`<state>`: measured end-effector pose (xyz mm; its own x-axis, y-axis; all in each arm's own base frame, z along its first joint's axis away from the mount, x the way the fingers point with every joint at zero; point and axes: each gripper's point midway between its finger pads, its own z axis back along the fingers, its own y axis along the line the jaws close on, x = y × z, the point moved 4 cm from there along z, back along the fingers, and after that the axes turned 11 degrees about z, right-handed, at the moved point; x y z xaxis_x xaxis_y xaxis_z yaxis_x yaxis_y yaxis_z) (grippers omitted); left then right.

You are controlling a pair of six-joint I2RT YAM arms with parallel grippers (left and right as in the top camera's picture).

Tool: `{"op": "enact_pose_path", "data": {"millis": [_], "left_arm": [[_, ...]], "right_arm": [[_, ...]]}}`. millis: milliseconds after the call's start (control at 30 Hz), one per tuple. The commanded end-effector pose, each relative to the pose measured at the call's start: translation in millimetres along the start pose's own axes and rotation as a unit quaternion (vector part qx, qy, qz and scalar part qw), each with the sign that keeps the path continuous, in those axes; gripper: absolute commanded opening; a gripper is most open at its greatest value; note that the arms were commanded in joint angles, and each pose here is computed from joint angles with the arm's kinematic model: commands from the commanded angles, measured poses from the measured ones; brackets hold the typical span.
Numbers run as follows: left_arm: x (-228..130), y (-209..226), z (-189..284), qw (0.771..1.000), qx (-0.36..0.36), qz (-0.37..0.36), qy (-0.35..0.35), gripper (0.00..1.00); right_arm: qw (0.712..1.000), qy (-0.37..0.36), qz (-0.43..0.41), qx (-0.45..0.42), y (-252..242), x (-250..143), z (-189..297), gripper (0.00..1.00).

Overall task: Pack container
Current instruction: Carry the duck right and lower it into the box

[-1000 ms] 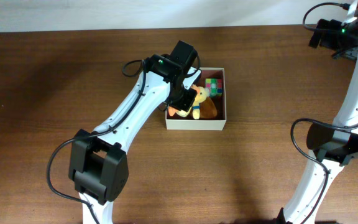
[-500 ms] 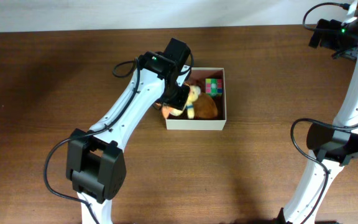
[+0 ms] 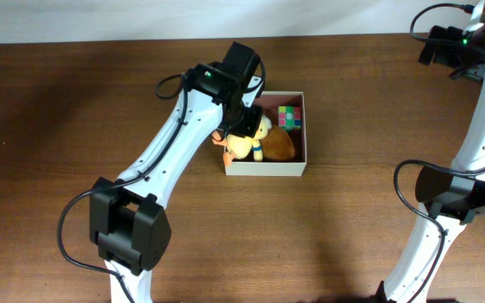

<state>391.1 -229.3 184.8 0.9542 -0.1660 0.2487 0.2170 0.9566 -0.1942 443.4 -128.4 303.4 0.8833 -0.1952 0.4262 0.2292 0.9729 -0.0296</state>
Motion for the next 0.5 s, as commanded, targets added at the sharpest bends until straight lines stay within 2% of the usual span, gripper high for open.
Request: {"op": "enact_pose_path", "data": {"millis": [0, 467], "left_arm": [[2, -5, 11, 1.0, -0.012, 0.0, -0.002, 0.02], [-1, 5, -1, 1.0, 0.02, -0.018, 0.013, 0.02]], "right_arm": [[1.0, -0.001, -0.005, 0.002, 0, 0, 2, 0.99], [1.0, -0.001, -0.005, 0.002, 0, 0, 2, 0.99]]}}
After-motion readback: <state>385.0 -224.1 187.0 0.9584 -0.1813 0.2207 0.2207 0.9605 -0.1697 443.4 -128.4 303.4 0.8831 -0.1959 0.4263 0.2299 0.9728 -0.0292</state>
